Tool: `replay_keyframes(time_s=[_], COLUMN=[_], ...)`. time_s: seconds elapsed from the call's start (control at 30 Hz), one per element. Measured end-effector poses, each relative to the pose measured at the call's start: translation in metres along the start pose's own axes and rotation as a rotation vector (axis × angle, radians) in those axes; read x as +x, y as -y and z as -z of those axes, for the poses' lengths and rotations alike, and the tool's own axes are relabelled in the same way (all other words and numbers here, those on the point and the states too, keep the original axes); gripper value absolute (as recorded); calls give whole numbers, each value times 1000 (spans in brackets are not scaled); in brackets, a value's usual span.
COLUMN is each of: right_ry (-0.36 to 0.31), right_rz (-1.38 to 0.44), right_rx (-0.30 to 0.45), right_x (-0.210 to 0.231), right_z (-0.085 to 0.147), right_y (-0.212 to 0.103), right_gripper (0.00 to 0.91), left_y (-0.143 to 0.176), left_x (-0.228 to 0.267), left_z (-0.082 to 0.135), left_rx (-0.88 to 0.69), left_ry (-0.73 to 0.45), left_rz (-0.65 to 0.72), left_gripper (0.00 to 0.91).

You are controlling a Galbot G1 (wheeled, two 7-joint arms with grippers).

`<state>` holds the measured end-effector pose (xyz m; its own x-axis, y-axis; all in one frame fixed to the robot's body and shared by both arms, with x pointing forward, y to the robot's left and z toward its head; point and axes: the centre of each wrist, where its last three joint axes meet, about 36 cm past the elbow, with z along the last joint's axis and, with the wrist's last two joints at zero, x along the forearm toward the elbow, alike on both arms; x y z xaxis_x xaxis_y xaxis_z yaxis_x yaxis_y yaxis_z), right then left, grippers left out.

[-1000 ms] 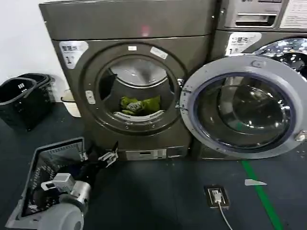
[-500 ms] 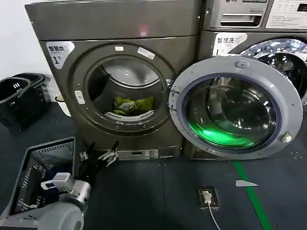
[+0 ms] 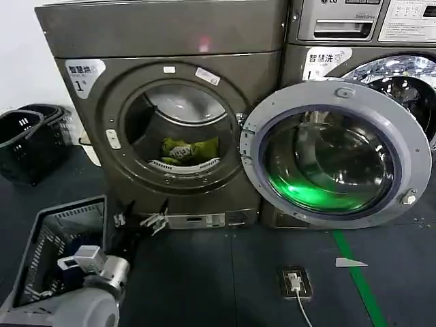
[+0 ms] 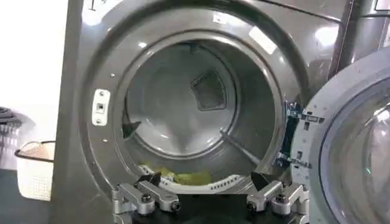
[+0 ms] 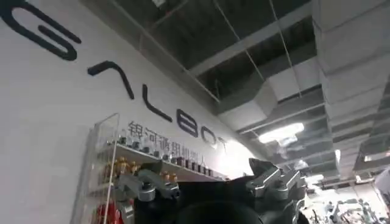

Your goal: Grasp the clothes from the dryer.

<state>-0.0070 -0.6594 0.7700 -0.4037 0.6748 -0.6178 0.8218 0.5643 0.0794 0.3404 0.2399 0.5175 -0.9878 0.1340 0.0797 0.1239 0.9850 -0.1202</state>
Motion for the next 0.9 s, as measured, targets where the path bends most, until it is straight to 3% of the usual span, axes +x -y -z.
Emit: replay_keyframes(time_s=[0.9], right_ry=[31], right_rz=[15], right_rx=[0], right_x=[0], right_z=[4], right_y=[0], right_gripper=[907], left_y=[1], left_x=[-3], left_z=[-3], left_rx=[-99], left_ry=[1], left_rz=[51], left_gripper=[907])
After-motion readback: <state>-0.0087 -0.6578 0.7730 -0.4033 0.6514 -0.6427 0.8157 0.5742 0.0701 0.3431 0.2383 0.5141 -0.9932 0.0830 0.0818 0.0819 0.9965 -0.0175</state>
